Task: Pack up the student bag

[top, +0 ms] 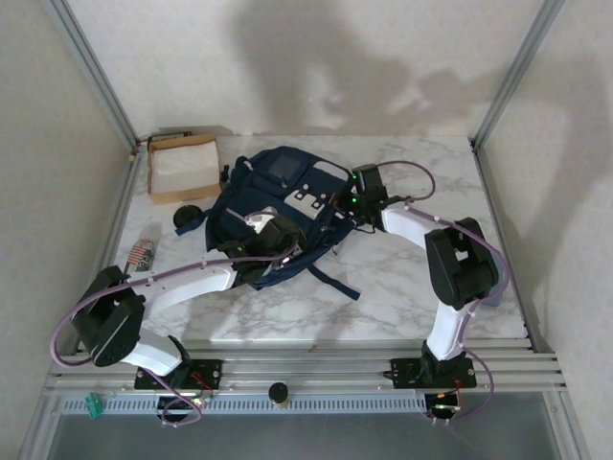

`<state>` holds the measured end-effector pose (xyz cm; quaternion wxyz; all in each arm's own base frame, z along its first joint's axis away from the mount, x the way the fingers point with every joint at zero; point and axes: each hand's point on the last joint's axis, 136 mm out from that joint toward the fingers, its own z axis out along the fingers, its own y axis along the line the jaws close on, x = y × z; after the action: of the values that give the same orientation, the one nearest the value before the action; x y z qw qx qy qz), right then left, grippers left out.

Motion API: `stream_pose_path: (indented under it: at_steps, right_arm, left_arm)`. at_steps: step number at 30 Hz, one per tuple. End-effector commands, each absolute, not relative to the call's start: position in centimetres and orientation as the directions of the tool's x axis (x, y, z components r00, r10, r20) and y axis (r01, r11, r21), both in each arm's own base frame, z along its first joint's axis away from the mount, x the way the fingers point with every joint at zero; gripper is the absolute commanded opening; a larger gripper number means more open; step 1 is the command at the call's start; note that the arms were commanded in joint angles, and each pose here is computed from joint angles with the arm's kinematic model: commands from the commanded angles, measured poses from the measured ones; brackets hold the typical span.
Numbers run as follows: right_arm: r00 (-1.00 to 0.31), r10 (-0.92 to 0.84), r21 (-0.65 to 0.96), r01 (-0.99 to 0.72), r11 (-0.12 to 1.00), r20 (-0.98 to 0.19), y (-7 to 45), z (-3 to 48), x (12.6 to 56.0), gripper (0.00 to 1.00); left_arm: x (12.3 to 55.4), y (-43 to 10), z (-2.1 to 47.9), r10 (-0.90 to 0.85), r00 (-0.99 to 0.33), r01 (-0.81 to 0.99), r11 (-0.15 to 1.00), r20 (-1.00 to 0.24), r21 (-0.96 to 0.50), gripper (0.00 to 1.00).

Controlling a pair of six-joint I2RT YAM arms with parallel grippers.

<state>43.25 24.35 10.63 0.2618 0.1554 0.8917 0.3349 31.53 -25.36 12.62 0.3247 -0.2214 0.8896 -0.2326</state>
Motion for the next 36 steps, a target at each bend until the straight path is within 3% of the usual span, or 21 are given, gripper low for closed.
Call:
stream_pose_path:
  at_steps: [1, 7, 11, 16, 22, 29, 36]
  right_arm:
    - [-0.793, 0.487, 0.771, 0.033, 0.636, -0.367, 24.4, 14.8, 42.3, 0.0]
    - [-0.78, 0.545, 0.812, 0.081, 0.578, -0.309, 22.6, 15.0, 38.3, 0.0]
    - [-0.752, 0.617, 0.869, 0.124, 0.479, -0.232, 21.8, 14.9, 35.7, 0.0]
    - [-0.68, 0.713, 0.895, 0.194, 0.402, -0.172, 20.5, 15.0, 35.1, 0.0]
    - [-0.619, 0.776, 0.934, 0.19, 0.301, -0.124, 20.6, 17.4, 35.9, 0.0]
    - [-0.623, 0.78, 0.962, 0.174, 0.211, -0.059, 21.5, 19.0, 35.6, 0.0]
    - [-0.646, 0.762, 0.975, 0.144, 0.17, -0.037, 22.2, 20.6, 35.1, 0.0]
  left_arm:
    - [32.4, -25.6, 11.0, -0.54, -0.698, -0.251, 0.799, -0.47, -0.546, 0.45]
    - [35.0, -26.2, 9.9, -0.472, -0.696, -0.175, 0.843, -0.542, -0.509, 0.41]
    - [38.0, -26.6, 10.8, -0.428, -0.668, -0.089, 0.858, -0.609, -0.505, 0.38]
    - [39.8, -27.1, 12.8, -0.388, -0.668, -0.001, 0.853, -0.635, -0.521, 0.38]
    - [35.1, -28.4, 15.7, -0.393, -0.731, -0.035, 0.838, -0.558, -0.545, 0.5]
    - [28.2, -29.5, 14.4, -0.437, -0.774, -0.184, 0.848, -0.459, -0.497, 0.53]
    - [27.0, -32.5, 15.3, -0.428, -0.777, -0.179, 0.853, -0.462, -0.49, 0.54]
